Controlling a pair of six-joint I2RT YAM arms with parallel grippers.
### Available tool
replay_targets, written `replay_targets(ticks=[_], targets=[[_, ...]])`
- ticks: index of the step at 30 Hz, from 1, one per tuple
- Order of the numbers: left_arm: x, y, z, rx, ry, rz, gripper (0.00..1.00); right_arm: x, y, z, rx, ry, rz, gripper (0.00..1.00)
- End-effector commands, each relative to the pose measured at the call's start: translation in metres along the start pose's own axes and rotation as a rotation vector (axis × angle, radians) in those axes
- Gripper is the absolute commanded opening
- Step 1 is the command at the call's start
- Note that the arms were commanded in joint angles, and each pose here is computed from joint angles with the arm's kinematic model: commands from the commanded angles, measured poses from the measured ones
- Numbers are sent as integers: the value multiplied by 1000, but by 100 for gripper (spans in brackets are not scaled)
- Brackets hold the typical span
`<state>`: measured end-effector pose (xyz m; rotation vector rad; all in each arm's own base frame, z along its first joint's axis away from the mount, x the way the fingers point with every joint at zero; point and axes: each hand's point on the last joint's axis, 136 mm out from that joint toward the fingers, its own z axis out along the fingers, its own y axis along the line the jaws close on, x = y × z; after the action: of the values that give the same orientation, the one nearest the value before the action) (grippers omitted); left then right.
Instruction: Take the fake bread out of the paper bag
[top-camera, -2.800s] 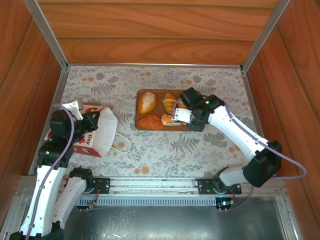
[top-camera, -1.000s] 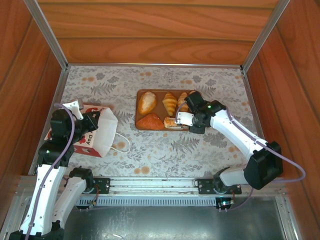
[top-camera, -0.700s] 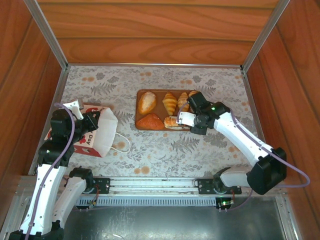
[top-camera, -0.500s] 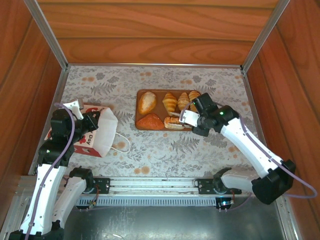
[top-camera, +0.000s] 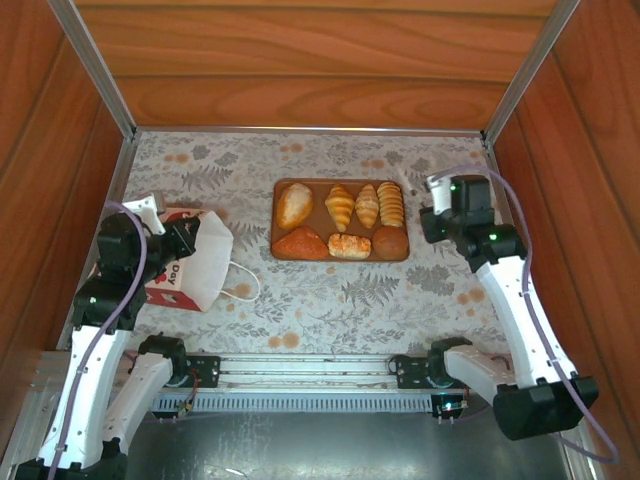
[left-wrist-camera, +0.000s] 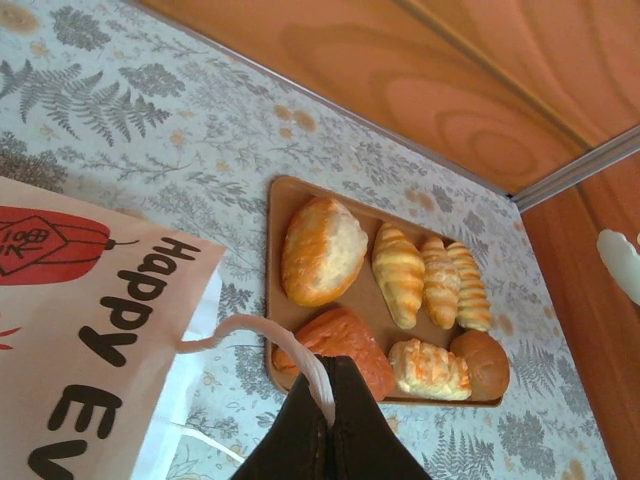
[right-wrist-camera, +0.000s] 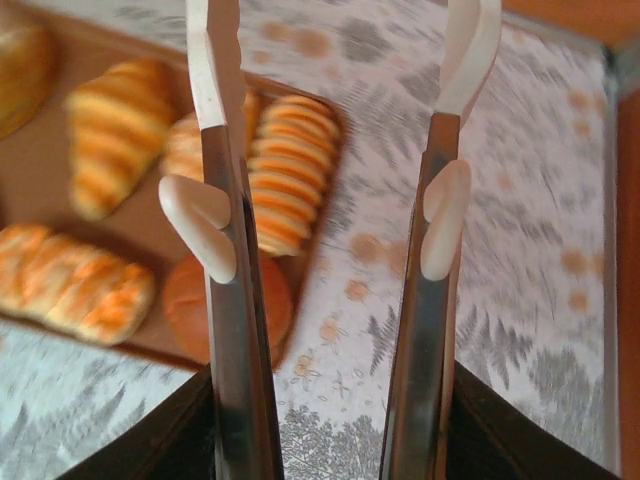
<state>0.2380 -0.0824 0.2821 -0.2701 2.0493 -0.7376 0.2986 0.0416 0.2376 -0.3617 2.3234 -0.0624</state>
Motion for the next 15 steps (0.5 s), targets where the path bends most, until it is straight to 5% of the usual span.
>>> replay_targets(ticks=[1,8,15], targets=[[-12,-19,-8,60,-25,2,0,7,-19,17,-72,27,329,51],[-22,-32,-17,95,-46,-5,0,34,-50,65,-71,156,629,48],[-30,-42,-22,123,-54,-2,0,55,-52,112,-77,251,648,51]])
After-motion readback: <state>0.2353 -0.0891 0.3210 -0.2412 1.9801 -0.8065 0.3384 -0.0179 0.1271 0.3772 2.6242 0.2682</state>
